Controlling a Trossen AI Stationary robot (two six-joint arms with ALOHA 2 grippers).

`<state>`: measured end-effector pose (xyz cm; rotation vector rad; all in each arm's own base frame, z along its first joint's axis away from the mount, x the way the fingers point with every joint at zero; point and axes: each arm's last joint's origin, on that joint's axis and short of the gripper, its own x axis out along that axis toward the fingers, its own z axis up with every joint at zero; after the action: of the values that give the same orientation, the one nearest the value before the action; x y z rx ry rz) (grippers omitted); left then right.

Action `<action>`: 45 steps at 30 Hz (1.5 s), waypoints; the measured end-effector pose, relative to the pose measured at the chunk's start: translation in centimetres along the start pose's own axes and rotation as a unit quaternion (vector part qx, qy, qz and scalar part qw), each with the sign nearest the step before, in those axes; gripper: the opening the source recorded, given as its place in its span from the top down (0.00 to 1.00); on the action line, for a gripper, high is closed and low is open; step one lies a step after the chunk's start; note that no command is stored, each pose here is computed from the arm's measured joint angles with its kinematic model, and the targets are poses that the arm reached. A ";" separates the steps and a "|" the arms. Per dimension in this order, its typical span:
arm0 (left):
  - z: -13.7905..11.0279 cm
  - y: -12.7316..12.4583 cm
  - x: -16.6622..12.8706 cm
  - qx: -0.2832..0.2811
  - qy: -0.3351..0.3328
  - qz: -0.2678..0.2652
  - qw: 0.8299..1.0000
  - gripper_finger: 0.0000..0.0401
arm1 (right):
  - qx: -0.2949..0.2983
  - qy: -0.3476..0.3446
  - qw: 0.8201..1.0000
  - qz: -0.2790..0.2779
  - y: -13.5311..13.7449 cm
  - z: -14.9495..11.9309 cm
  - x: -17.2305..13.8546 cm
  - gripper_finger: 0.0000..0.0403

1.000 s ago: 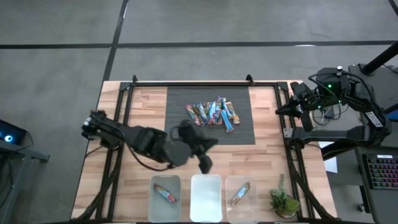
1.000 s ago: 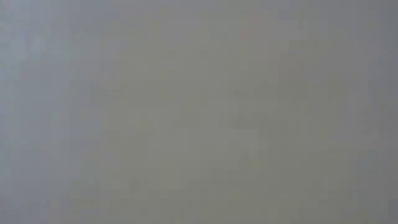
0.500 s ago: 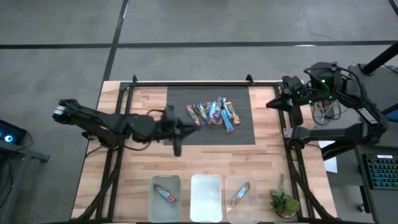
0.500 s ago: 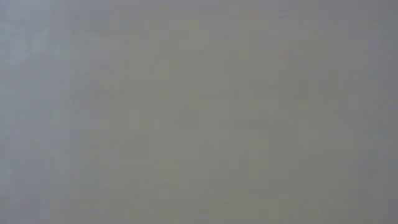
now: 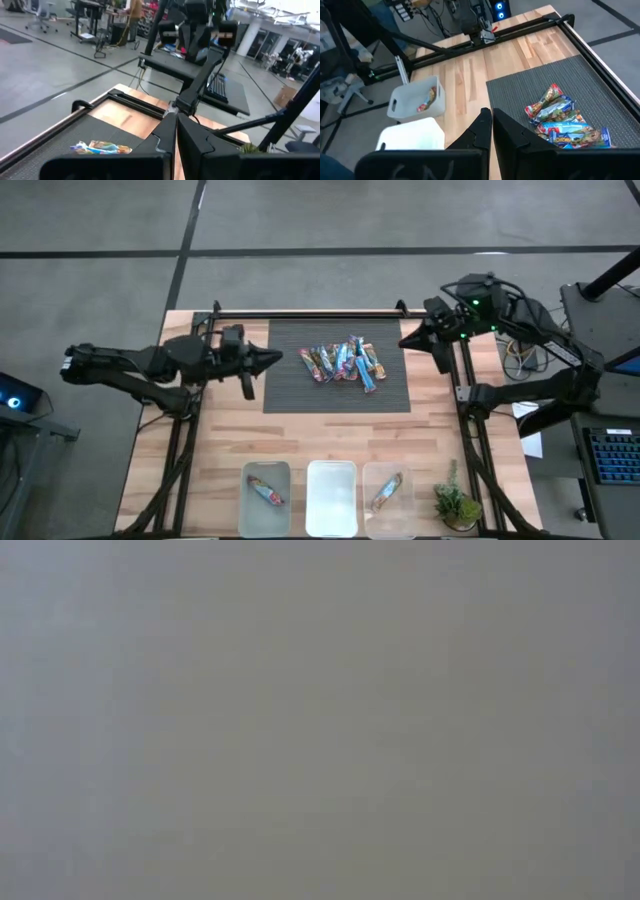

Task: Pick and place Granola Bars by type
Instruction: Put the yellow granola bar into the transparent bin

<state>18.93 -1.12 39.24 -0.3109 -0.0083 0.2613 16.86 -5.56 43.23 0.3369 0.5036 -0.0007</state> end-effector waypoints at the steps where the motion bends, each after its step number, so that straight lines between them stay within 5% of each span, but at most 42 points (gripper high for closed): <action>1: 0.1 0.1 -0.2 0.000 -0.001 0.001 1.000 1.00 | -0.005 0.005 1.000 -0.001 -0.1 0.1 0.4 0.98; 10: 0.1 0.5 -0.2 0.042 -0.011 0.053 0.998 1.00 | -0.008 0.021 1.000 -0.002 -1.5 0.9 3.6 0.98; 16: -0.1 0.4 0.1 0.032 -0.001 0.045 0.998 1.00 | 0.058 0.032 0.998 -0.004 -2.4 1.3 5.7 0.98; 29: -0.8 1.2 -0.1 0.049 0.054 0.025 0.997 1.00 | 0.090 0.083 0.992 -0.014 -4.7 1.1 10.9 0.98; 45: -0.8 1.6 -0.1 0.056 0.061 0.032 0.996 1.00 | 0.106 0.034 0.994 -0.011 -5.3 2.2 11.9 0.98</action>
<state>18.50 0.09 38.00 -0.2156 0.1367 0.3053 27.87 -10.29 37.75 0.5401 0.5754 -0.0651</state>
